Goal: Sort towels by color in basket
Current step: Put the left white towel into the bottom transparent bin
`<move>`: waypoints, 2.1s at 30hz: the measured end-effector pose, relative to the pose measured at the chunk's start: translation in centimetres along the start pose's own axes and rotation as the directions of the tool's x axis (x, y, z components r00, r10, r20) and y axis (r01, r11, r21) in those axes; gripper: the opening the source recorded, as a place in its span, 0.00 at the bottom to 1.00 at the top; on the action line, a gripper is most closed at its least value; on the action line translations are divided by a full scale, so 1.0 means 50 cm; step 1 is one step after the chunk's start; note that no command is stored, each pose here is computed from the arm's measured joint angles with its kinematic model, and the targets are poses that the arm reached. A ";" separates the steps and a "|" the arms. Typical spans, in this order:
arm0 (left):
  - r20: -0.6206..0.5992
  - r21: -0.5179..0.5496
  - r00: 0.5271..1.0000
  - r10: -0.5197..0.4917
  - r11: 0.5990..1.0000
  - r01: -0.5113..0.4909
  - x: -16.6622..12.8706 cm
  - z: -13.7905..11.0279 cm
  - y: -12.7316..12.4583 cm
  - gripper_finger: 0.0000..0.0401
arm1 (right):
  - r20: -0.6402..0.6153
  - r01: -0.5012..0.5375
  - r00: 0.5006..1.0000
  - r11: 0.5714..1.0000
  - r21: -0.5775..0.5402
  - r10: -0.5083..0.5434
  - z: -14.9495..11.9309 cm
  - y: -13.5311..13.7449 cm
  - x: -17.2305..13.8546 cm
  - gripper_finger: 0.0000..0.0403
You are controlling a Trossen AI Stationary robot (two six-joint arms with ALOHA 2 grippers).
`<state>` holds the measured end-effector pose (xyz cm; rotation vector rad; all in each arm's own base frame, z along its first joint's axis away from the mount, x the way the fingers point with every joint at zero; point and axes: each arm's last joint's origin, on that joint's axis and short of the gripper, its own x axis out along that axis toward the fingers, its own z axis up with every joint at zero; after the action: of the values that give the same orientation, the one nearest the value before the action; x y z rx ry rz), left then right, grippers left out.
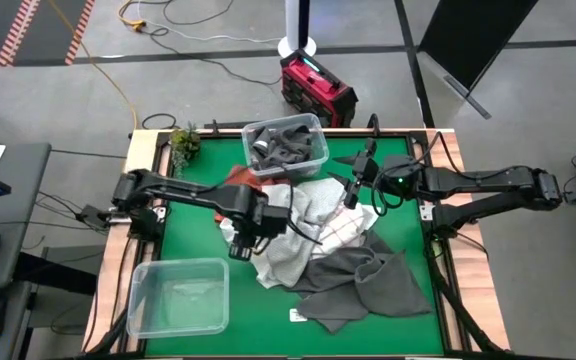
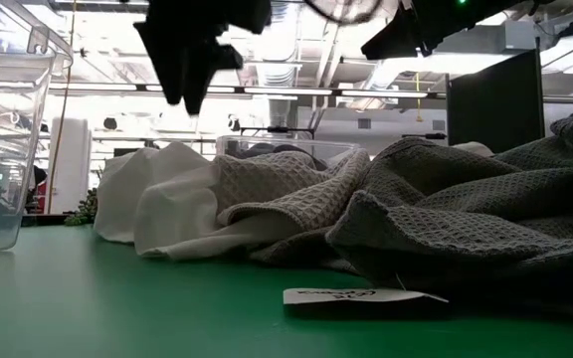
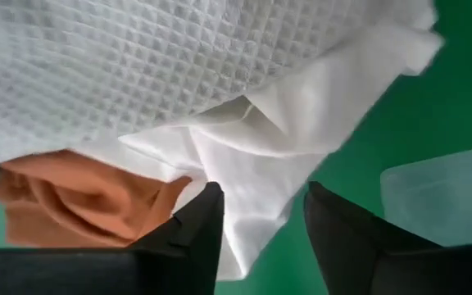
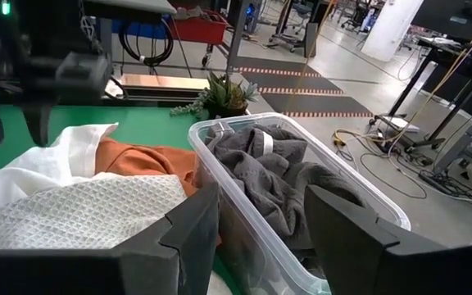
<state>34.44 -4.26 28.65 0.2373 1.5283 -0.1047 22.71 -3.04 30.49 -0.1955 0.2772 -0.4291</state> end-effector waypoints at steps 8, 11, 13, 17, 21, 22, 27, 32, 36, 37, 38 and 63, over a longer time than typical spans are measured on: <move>-0.156 0.043 0.986 0.058 0.998 -0.051 0.084 0.033 -0.005 0.50 | -0.002 0.000 1.000 1.000 -0.001 0.000 0.000 0.000 0.000 0.53; -0.216 0.058 0.975 0.054 0.997 -0.042 0.115 0.041 -0.007 0.50 | -0.002 0.000 1.000 1.000 -0.001 0.000 0.000 0.000 0.000 0.53; -0.245 0.063 0.968 0.052 0.997 -0.038 0.132 0.045 -0.008 0.50 | -0.002 0.000 1.000 1.000 -0.001 0.000 0.000 0.000 0.000 0.53; -0.277 0.109 0.959 0.057 0.994 -0.028 0.153 0.051 -0.013 0.42 | -0.002 0.000 1.000 1.000 -0.002 0.000 0.000 0.000 0.000 0.53; -0.275 0.175 0.955 0.110 0.983 -0.063 0.150 0.051 -0.022 0.17 | -0.002 0.000 1.000 1.000 -0.012 0.000 0.000 0.000 0.000 0.53; -0.275 0.179 0.955 0.109 0.982 -0.061 0.147 0.050 -0.022 0.09 | -0.002 0.000 1.000 1.000 -0.016 0.000 0.000 0.000 0.000 0.53; -0.222 0.152 0.974 0.053 0.988 -0.019 0.100 0.033 -0.021 0.01 | -0.002 0.000 1.000 1.000 -0.019 0.000 0.000 0.000 0.000 0.53; -0.129 0.152 0.980 -0.150 0.974 0.169 0.003 -0.016 -0.030 0.00 | -0.002 0.000 1.000 1.000 -0.019 0.000 0.000 0.000 0.000 0.53; 0.009 0.155 0.987 -0.163 0.975 0.160 -0.102 -0.064 -0.025 0.00 | 0.002 0.001 1.000 1.000 -0.018 -0.001 0.000 0.000 0.000 0.53; 0.066 0.159 0.985 -0.159 0.976 0.147 -0.131 -0.076 -0.023 0.00 | 0.001 0.001 1.000 1.000 -0.018 -0.001 0.000 0.000 0.000 0.53; 0.135 0.162 0.979 -0.154 0.978 0.132 -0.162 -0.089 -0.021 0.00 | 0.003 0.001 1.000 1.000 -0.017 -0.001 0.001 0.000 0.000 0.53; 0.879 0.179 0.419 -0.229 0.971 0.158 -0.516 -0.469 -0.044 0.00 | -0.002 0.000 1.000 1.000 -0.018 0.000 0.000 0.000 0.000 0.53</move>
<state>9.98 -3.35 53.57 0.0209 0.4367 -0.4099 22.70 -3.04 30.47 -0.2130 0.2829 -0.4273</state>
